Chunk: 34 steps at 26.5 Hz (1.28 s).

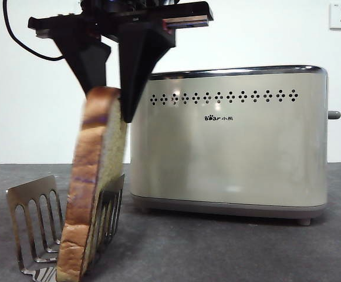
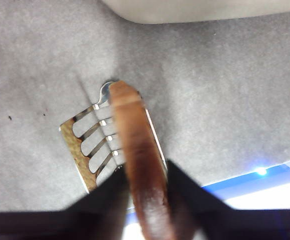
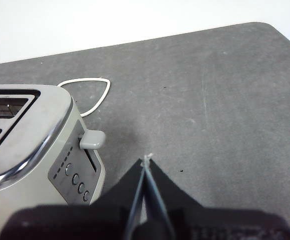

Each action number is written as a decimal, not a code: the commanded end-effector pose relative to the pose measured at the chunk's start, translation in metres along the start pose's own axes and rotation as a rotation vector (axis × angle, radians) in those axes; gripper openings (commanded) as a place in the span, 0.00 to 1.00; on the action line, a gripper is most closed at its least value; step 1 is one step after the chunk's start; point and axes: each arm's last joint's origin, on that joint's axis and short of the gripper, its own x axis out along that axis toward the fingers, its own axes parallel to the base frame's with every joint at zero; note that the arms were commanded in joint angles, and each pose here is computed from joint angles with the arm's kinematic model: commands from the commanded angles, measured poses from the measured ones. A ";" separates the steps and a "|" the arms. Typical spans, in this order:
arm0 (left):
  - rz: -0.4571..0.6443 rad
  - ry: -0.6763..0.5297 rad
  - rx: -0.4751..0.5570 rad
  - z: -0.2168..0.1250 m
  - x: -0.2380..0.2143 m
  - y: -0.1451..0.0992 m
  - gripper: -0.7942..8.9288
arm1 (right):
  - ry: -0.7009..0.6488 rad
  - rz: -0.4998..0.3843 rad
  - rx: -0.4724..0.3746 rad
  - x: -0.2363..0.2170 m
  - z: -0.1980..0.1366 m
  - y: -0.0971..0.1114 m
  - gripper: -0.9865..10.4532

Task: Pick up a slice of bread from the rack,put the bread on the toaster,press the button

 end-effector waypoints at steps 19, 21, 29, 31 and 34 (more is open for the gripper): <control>0.044 -0.091 0.040 -0.007 -0.018 0.012 0.07 | -0.012 0.002 0.003 -0.001 0.002 0.000 0.09; 0.034 -0.104 0.037 -0.009 -0.023 0.015 0.07 | -0.010 0.002 0.003 -0.001 0.002 0.000 0.09; -0.072 -0.160 0.043 -0.025 -0.054 0.028 0.07 | 0.003 0.000 0.002 -0.001 0.000 0.000 0.09; -0.118 -0.179 0.065 -0.032 -0.065 0.033 0.07 | 0.003 0.000 0.002 -0.001 0.000 0.000 0.09; -0.181 -0.225 0.135 -0.045 -0.084 0.043 0.07 | 0.004 0.000 0.002 -0.001 0.000 0.000 0.09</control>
